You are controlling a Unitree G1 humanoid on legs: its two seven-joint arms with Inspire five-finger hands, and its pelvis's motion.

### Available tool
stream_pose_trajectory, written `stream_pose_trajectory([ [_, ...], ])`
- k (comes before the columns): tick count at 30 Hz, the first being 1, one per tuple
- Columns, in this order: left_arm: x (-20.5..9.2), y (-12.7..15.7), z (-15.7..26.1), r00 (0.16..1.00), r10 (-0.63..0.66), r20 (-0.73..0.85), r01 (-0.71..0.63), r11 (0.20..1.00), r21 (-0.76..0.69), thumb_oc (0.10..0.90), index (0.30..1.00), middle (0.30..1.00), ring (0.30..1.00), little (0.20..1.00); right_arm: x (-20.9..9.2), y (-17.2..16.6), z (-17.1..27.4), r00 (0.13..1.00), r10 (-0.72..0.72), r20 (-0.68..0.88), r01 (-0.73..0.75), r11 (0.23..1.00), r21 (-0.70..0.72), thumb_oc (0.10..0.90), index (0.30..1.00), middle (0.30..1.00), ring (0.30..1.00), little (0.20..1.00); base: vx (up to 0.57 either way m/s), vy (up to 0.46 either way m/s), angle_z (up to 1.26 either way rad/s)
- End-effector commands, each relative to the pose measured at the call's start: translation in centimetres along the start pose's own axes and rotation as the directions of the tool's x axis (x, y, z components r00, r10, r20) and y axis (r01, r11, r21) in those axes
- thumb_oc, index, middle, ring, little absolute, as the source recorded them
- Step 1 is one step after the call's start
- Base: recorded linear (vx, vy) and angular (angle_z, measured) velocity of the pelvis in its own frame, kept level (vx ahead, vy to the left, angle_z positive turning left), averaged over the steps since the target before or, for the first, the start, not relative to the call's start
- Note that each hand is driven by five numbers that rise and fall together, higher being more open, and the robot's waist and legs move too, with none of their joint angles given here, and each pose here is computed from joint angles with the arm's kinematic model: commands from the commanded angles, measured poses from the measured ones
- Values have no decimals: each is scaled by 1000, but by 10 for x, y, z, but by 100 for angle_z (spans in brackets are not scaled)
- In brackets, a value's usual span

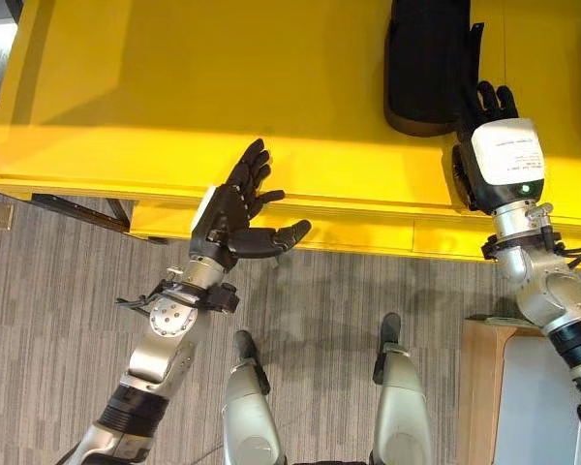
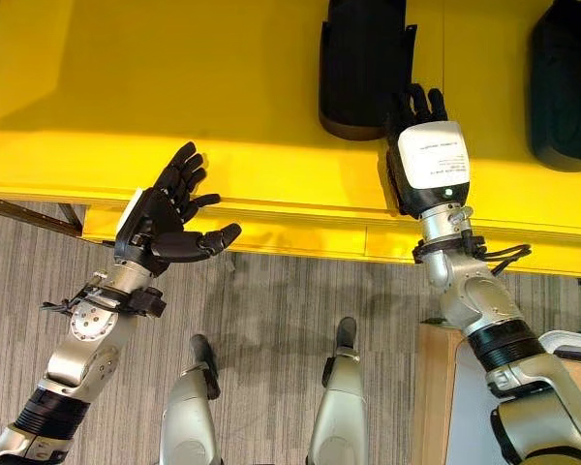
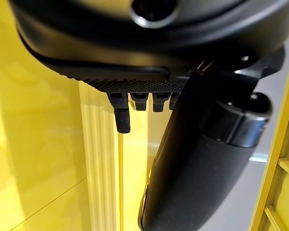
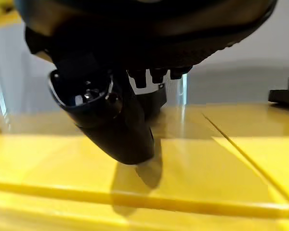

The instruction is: Move parts from the plastic box to the shelf.

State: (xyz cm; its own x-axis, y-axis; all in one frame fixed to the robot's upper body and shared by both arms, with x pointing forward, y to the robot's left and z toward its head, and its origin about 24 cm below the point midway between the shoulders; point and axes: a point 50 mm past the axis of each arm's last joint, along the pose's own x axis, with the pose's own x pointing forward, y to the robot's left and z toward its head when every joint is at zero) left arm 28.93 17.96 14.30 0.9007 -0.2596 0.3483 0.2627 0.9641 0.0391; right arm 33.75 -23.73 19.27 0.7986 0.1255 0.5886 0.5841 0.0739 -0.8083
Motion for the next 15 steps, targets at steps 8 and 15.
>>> stream_pose_trajectory([
  [8,-1,-15,19,991,-11,130,18,998,-54,900,1000,1000,1000,1000,5,-44,10,924,-378,-59,382,912,150,900,1000,1000,1000,1000,17,57,-5],
  [15,-4,-15,18,992,-1,127,10,997,-70,900,1000,1000,1000,1000,0,-52,17,897,-440,-33,439,880,182,900,1000,1000,1000,1000,9,29,-5],
])
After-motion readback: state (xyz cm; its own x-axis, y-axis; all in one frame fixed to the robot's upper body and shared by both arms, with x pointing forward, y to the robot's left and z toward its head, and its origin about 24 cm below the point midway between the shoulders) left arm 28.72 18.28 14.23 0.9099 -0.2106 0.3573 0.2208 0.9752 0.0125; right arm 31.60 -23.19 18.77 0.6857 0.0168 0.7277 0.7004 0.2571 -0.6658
